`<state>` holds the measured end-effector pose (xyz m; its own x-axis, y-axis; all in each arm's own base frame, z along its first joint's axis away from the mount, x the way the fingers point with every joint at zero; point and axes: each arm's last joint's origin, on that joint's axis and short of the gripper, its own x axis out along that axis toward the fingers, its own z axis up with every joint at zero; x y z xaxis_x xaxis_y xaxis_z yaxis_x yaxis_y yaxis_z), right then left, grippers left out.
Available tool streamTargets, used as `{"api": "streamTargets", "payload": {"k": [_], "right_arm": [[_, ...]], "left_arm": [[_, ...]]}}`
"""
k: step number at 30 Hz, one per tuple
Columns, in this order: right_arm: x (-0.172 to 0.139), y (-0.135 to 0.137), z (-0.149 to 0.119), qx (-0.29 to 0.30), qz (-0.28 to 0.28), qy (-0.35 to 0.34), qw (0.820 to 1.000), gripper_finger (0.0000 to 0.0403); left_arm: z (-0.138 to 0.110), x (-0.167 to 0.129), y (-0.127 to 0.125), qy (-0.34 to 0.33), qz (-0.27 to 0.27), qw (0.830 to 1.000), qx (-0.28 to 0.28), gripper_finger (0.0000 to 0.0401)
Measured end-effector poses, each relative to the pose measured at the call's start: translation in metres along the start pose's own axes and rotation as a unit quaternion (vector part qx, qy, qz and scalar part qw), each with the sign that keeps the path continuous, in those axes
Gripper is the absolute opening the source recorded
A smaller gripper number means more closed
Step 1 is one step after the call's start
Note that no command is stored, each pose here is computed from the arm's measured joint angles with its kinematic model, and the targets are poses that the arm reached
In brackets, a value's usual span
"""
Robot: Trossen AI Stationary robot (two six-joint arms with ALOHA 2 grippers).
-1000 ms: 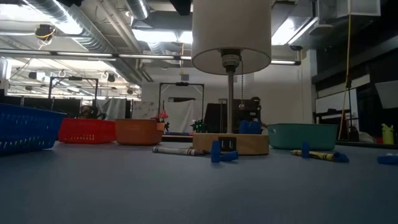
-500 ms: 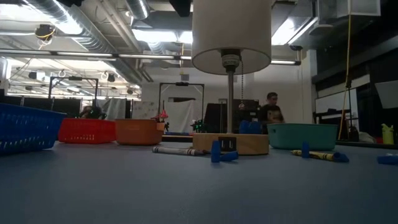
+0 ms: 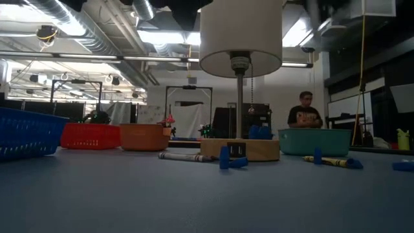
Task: Sort crayons
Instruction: Put the gray crayon into the green bin
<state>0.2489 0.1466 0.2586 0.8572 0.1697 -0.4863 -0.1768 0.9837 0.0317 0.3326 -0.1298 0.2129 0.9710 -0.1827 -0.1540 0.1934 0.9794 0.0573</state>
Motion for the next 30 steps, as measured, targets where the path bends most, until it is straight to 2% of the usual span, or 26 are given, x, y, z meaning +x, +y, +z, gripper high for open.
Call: {"api": "streamTargets", "payload": {"k": [6,9,16,23,26,30], "right_arm": [[-0.014,-0.01,-0.023,-0.011,-0.038,0.13,0.991,0.0026],[-0.019,-0.017,-0.036,-0.031,-0.087,0.191,0.977,0.0029],[-0.036,-0.033,-0.056,-0.088,-0.228,0.284,0.927,0.003],[-0.046,-0.057,-0.06,-0.153,-0.348,0.313,0.87,0.0032],[-0.045,-0.072,-0.058,-0.152,-0.377,0.325,0.854,0.0032],[-0.044,-0.092,-0.057,-0.154,-0.387,0.36,0.835,0.0032]], "left_arm": [[0.0,0.0,0.0,0.001,0.0,1.0,0.0,0.0086],[0.0,0.0,0.0,0.002,-0.001,1.0,0.001,0.0086],[-0.002,0.0,0.0,0.01,-0.001,1.0,0.002,0.0086],[-0.002,0.0,0.0,0.012,-0.001,1.0,0.003,0.0086],[-0.002,0.0,0.0,0.012,-0.001,1.0,0.003,0.0086],[-0.002,0.0,0.0,0.012,-0.001,1.0,0.003,0.0086]]}}
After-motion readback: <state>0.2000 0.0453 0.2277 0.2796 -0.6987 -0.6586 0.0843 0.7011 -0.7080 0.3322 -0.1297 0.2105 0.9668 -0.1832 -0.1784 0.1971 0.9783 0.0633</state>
